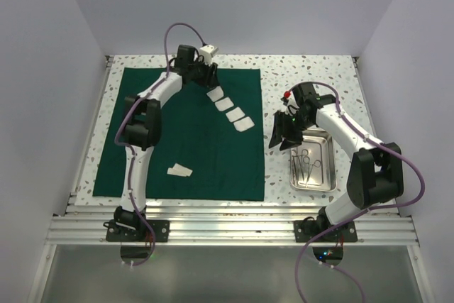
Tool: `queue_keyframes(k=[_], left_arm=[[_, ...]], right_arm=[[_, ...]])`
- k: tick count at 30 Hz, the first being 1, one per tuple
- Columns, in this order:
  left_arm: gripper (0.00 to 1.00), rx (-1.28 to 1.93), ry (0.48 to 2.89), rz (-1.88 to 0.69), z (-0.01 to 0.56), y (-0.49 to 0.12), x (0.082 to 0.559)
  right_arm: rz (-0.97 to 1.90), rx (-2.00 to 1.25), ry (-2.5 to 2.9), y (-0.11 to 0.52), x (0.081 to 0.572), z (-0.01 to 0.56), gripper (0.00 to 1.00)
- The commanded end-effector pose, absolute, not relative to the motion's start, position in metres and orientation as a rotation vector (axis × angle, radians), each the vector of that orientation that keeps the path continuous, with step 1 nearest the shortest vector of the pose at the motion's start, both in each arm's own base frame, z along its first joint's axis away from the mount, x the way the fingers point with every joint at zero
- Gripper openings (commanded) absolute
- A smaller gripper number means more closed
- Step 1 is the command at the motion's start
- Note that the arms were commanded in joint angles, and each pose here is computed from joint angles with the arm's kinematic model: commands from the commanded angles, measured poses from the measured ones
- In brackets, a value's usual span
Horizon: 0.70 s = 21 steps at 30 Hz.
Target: Prepare the surgical pack
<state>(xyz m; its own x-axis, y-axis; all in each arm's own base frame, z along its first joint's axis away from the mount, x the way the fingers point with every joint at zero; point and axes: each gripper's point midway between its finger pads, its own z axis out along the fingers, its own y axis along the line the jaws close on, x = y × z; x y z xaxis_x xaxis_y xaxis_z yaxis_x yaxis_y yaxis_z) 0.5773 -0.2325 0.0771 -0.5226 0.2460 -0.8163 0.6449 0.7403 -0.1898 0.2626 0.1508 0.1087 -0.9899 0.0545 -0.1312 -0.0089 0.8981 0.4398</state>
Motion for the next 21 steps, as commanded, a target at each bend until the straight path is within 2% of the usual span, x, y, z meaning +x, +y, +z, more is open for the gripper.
queue_keyframes(k=[1, 7, 21], left_arm=[[0.51, 0.611, 2.187, -0.68, 0.065, -0.229, 0.577], [0.54, 0.565, 2.224, -0.731, 0.063, -0.227, 0.574], [0.54, 0.626, 2.277, -0.655, 0.045, -0.222, 0.561]], right_arm=[[0.724, 0.02, 2.89, 0.155, 0.267, 0.114, 0.5], [0.734, 0.021, 2.896, 0.156, 0.265, 0.111, 0.5], [0.761, 0.036, 2.897, 0.159, 0.264, 0.109, 0.5]])
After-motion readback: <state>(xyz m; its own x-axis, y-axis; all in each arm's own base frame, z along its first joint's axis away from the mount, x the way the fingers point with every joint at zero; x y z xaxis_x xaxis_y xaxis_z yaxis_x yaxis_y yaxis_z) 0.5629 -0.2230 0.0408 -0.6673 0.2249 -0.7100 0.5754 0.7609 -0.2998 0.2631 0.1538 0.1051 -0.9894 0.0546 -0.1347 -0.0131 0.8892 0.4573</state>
